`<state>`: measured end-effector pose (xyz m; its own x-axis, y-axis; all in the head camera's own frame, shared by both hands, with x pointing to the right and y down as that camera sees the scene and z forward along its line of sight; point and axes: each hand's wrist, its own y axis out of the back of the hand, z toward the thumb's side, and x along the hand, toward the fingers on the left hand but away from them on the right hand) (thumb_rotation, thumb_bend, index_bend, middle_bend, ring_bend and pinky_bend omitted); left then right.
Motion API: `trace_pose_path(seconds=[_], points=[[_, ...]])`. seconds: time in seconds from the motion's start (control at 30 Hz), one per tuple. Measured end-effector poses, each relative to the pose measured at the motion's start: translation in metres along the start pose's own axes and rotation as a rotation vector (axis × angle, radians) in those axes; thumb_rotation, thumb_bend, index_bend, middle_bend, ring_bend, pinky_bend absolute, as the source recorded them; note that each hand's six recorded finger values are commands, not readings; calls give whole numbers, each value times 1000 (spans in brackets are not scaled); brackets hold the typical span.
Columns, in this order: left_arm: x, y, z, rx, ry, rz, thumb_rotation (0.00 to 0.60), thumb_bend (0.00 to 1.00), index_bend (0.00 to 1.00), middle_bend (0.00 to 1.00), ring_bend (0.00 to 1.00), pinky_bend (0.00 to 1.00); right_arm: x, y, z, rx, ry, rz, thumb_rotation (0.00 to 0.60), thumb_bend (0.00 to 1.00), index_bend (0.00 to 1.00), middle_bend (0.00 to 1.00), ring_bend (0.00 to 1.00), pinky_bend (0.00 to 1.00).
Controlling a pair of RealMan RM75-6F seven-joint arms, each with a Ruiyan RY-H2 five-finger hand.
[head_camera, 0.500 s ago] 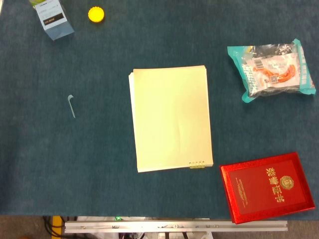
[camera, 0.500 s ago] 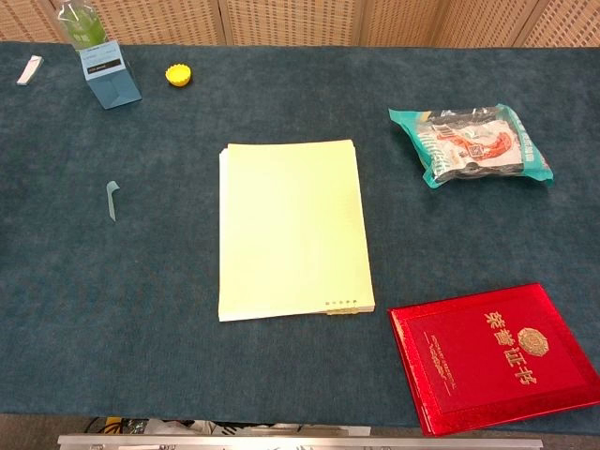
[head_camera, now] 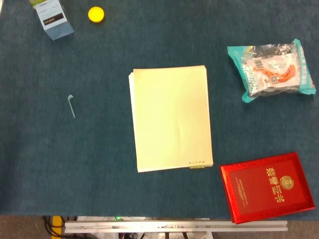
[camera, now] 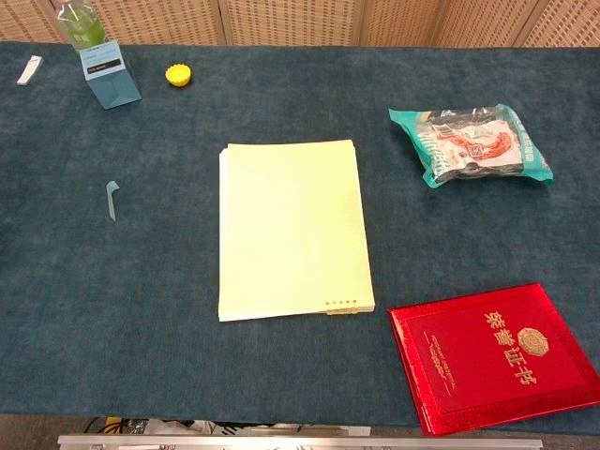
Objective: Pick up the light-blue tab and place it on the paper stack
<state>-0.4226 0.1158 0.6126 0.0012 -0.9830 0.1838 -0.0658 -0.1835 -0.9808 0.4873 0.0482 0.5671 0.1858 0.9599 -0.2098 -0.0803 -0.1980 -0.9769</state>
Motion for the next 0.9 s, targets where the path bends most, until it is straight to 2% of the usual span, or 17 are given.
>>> trace_pose_path(seconds=[0.2,0.37,0.57,0.83,0.9], points=[[10,-2,11,3,-62,-29,600,339,122,469,475,530,-11,7,4,13,11,-14,600,127,164,380,326,463],[23,-4,25,12,-146,-58,600,338,201,513,512,616,-16,8,7,20,17,-7,600,127,164,380,326,463],[42,-8,40,19,-249,-100,600,338,249,606,642,710,-16,5,7,22,11,5,600,127,164,380,326,463],[67,-21,53,19,-351,-178,600,339,295,849,853,766,-15,3,7,22,4,17,600,127,164,380,326,463],[75,-25,55,21,-374,-204,600,339,296,875,874,775,-15,2,7,21,2,19,600,127,164,380,326,463]])
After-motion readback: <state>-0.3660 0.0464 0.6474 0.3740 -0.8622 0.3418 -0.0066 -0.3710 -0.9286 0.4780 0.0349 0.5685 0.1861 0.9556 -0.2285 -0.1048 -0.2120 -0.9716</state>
